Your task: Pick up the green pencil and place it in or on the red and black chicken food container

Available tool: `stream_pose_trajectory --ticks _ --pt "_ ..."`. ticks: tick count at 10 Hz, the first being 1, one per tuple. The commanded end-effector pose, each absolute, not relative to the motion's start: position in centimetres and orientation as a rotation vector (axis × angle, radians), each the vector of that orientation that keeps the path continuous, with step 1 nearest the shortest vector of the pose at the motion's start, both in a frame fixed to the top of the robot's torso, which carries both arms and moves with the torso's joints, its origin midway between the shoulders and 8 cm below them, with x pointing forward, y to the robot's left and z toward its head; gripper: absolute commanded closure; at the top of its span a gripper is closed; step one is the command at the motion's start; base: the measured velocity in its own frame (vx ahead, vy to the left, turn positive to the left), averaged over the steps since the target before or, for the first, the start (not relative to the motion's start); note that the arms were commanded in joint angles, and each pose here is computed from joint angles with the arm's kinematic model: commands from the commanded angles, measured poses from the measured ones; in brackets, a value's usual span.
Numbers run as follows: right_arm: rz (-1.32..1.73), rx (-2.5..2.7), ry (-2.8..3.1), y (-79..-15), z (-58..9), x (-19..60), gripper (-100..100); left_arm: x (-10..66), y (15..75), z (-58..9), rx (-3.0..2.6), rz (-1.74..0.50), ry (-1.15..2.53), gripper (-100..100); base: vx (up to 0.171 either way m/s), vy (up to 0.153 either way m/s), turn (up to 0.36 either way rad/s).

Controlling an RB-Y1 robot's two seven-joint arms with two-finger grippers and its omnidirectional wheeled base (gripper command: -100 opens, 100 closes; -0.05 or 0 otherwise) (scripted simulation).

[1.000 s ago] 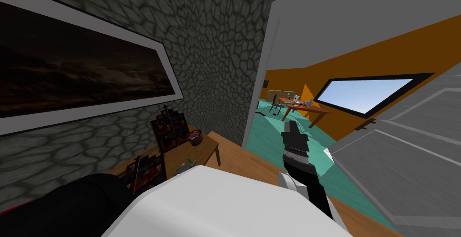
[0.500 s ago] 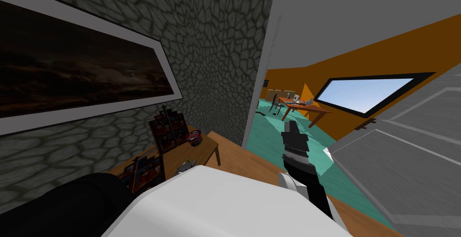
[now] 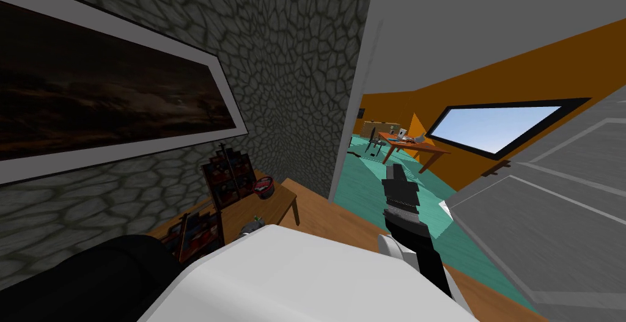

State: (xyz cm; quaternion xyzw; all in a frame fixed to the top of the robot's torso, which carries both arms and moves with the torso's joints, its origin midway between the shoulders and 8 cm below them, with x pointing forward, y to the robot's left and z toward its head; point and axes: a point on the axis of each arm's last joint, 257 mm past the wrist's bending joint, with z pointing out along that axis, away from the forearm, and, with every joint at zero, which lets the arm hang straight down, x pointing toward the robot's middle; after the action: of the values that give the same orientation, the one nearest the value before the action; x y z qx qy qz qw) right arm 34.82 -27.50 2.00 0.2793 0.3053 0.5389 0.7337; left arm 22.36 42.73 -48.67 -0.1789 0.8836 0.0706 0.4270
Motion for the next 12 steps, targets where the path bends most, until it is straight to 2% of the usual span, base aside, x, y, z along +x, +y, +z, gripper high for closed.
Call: stream_pose_trajectory --ticks 1,2,3,4,7,8,9,12 --pt "1.185 0.614 0.671 -27.5 2.0 34.8 0 22.4 42.7 -48.7 -0.447 0.176 2.208 100 0.0 0.0 0.0" --pt "1.185 0.614 0.671 -27.5 2.0 34.8 0 22.4 42.7 -48.7 -0.447 0.177 2.208 100 0.0 0.0 0.0" --pt "1.185 0.614 0.671 -27.5 2.0 34.8 0 22.4 42.7 -48.7 -0.447 0.177 2.208 0 0.0 0.0 0.0" --pt "1.185 0.614 0.671 -27.5 2.0 34.8 0 21.7 42.5 -48.2 -0.447 0.174 2.208 100 -0.003 -0.006 0.01" --pt "1.185 0.614 0.671 -27.5 2.0 34.8 0 21.4 42.2 -47.9 -0.447 0.173 2.209 100 -0.004 -0.006 0.008" --pt "1.185 0.614 0.671 -27.5 2.0 34.8 0 21.3 42.2 -47.9 -0.447 0.173 2.209 0 0.0 0.0 0.0" --pt "1.185 0.614 0.671 -27.5 2.0 34.8 0 20.0 44.6 -47.3 -0.457 0.201 2.209 100 0.115 -0.084 0.155" --pt "1.185 0.614 0.671 -27.5 2.0 34.8 0 18.6 47.3 -46.3 -0.465 0.233 2.207 100 0.149 -0.164 0.127"
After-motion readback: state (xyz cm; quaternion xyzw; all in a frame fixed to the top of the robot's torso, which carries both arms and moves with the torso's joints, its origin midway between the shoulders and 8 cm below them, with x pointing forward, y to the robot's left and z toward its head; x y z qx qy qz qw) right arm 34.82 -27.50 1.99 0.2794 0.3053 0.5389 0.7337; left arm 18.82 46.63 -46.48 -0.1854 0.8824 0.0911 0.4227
